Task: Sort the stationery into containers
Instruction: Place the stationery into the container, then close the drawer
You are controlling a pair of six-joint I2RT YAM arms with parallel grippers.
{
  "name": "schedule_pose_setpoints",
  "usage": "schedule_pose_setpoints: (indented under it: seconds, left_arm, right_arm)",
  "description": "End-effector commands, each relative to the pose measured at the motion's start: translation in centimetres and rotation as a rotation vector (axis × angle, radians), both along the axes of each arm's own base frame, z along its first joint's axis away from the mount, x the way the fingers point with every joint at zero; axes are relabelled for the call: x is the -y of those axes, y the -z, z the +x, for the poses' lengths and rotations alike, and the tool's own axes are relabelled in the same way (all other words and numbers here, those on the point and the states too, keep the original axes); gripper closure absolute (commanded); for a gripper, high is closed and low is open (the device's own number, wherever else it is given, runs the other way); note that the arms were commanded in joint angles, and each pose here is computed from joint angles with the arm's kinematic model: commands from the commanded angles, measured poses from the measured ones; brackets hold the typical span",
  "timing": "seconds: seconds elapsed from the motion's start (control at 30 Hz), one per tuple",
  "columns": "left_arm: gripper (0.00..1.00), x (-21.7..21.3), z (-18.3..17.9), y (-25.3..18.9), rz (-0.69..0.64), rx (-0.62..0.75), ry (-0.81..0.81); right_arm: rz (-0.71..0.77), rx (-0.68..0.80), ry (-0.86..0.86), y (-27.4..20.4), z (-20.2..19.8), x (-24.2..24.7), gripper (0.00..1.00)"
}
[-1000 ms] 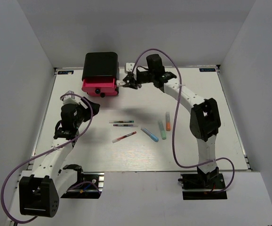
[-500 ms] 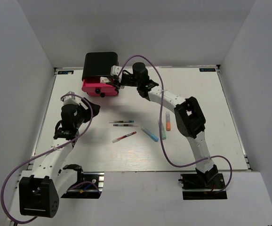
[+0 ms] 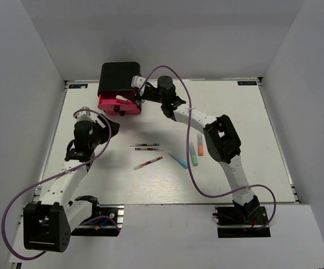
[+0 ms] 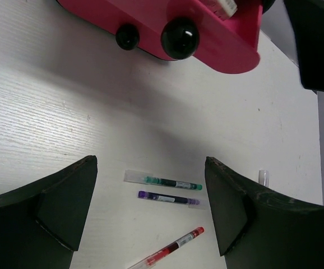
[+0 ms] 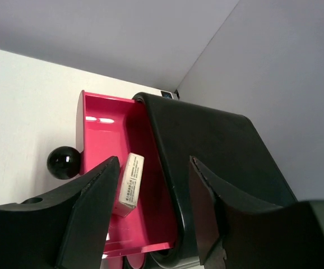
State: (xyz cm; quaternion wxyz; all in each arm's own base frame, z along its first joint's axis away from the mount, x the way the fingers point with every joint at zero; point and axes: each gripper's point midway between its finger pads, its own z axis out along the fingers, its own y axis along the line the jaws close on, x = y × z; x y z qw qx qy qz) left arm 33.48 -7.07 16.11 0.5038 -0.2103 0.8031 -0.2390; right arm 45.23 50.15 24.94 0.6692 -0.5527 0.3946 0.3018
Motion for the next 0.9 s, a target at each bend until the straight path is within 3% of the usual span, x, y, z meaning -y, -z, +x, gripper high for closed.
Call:
schedule_pose_setpoints:
  seconds: [0.0, 0.13, 0.17, 0.2, 0.3, 0.37, 0.4, 0.43, 0.47, 0.53, 0.87]
  left_arm:
    - [0.13, 0.4, 1.3, -1.1, -0.008, 0.032, 0.014]
    - [0.24, 0.1, 2.8, -0.5, -0.014, 0.042, -0.007]
    - [0.32, 0.1, 3.0, -0.1, -0.014, 0.037, -0.007]
    - [0.36, 0.1, 3.5, -0.2, -0.006, 0.045, -0.003]
    - [0.44, 0.2, 5.0, 1.0, -0.004, 0.028, -0.003]
    - [0.44, 0.3, 6.4, 0.4, -0.007, 0.055, -0.003]
    - [0.46, 0.4, 6.9, 1.2, -0.005, 0.036, -0.003]
    - [0.47, 0.2, 7.4, 1.4, -0.001, 0.036, -0.013]
    - [0.48, 0.3, 8.2, 0.7, -0.003, 0.052, -0.013]
    - [0.5, 0.2, 9.6, 1.0, 0.002, 0.047, -0.025]
    - [0.52, 0.0, 13.2, 0.3, -0.016, 0.062, -0.064]
  right_arm:
    - [0.094, 0.078, 0.009, -4.9, 0.1, -0.1, 0.42]
    - [0.108, 0.07, 0.036, -6.2, 0.3, 1.0, 0.52]
    - [0.112, 0.071, 0.05, -6.9, 0.1, 1.5, 0.58]
    - [0.117, 0.071, 0.071, -7.4, 0.3, 2.5, 0.75]
    - [0.103, 0.047, 0.109, -7.0, 0.4, 4.7, 0.97]
    - [0.116, 0.063, 0.118, -9.0, -0.5, 6.1, 0.97]
    - [0.076, 0.022, 0.141, -6.4, 0.0, 7.2, 0.97]
    - [0.094, 0.051, 0.152, -8.5, -0.6, 8.3, 0.97]
    - [0.056, 0.017, 0.169, -6.2, -0.5, 9.4, 0.97]
    - [0.051, 0.034, 0.209, -7.3, -0.3, 11.6, 0.97]
    - [-0.07, -0.059, 0.311, -3.0, -1.1, 18.6, 0.97]
